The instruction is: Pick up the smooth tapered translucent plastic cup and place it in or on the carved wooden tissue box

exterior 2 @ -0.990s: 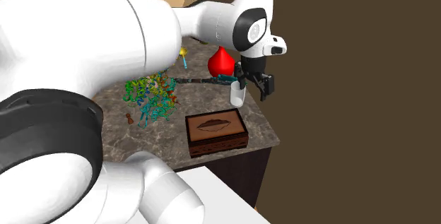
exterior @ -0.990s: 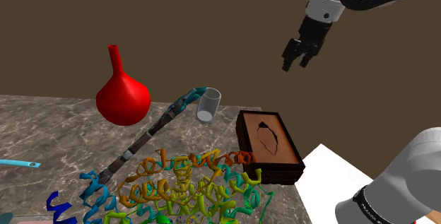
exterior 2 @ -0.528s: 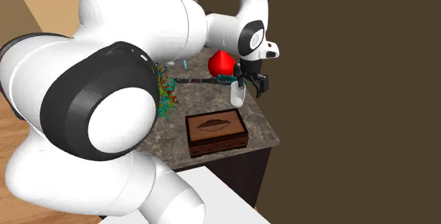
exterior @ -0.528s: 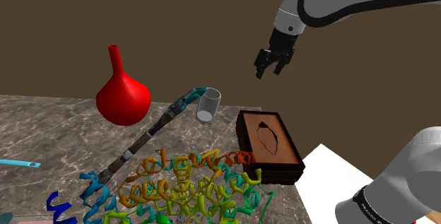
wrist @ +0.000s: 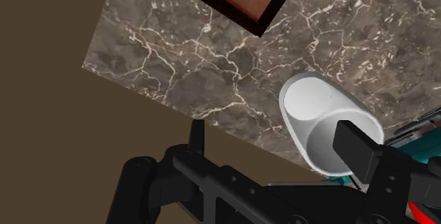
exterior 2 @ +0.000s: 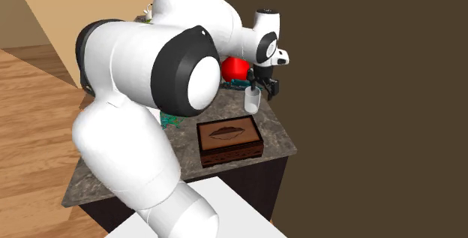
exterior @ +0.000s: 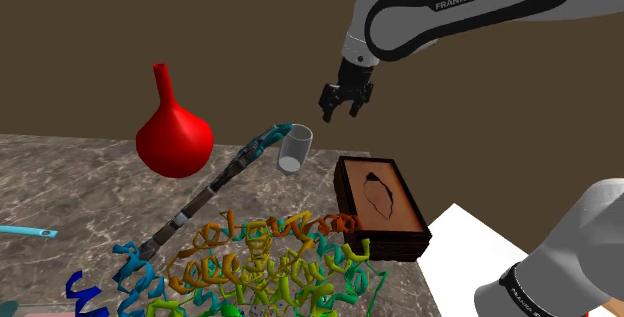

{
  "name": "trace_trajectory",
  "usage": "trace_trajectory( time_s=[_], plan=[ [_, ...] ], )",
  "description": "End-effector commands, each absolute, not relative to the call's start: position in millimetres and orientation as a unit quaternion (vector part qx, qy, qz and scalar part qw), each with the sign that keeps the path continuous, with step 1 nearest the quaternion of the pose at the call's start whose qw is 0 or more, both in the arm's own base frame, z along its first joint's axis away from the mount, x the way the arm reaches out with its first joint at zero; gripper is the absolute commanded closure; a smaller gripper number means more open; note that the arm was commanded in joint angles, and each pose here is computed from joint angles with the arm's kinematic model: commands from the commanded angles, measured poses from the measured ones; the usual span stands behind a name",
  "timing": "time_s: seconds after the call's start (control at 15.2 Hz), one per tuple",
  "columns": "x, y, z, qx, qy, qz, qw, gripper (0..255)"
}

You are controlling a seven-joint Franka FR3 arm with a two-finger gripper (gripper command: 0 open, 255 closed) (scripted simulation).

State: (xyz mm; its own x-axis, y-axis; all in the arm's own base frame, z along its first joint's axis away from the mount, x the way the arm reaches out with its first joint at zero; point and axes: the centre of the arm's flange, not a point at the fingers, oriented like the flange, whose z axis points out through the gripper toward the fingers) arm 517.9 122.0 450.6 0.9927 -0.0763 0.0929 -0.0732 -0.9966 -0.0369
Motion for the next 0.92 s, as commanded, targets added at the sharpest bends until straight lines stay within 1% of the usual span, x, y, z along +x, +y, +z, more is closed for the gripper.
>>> trace_trajectory(
  time_s=[0.0, 0.33, 0.86],
  plan=[
    [534, 137, 436, -0.998, 0.036, -0.046, 0.021, 0],
    [574, 171, 405, -0.998, 0.031, -0.043, 0.03, 0],
    [577, 173, 365, -0.998, 0.031, -0.043, 0.03, 0]
  ],
)
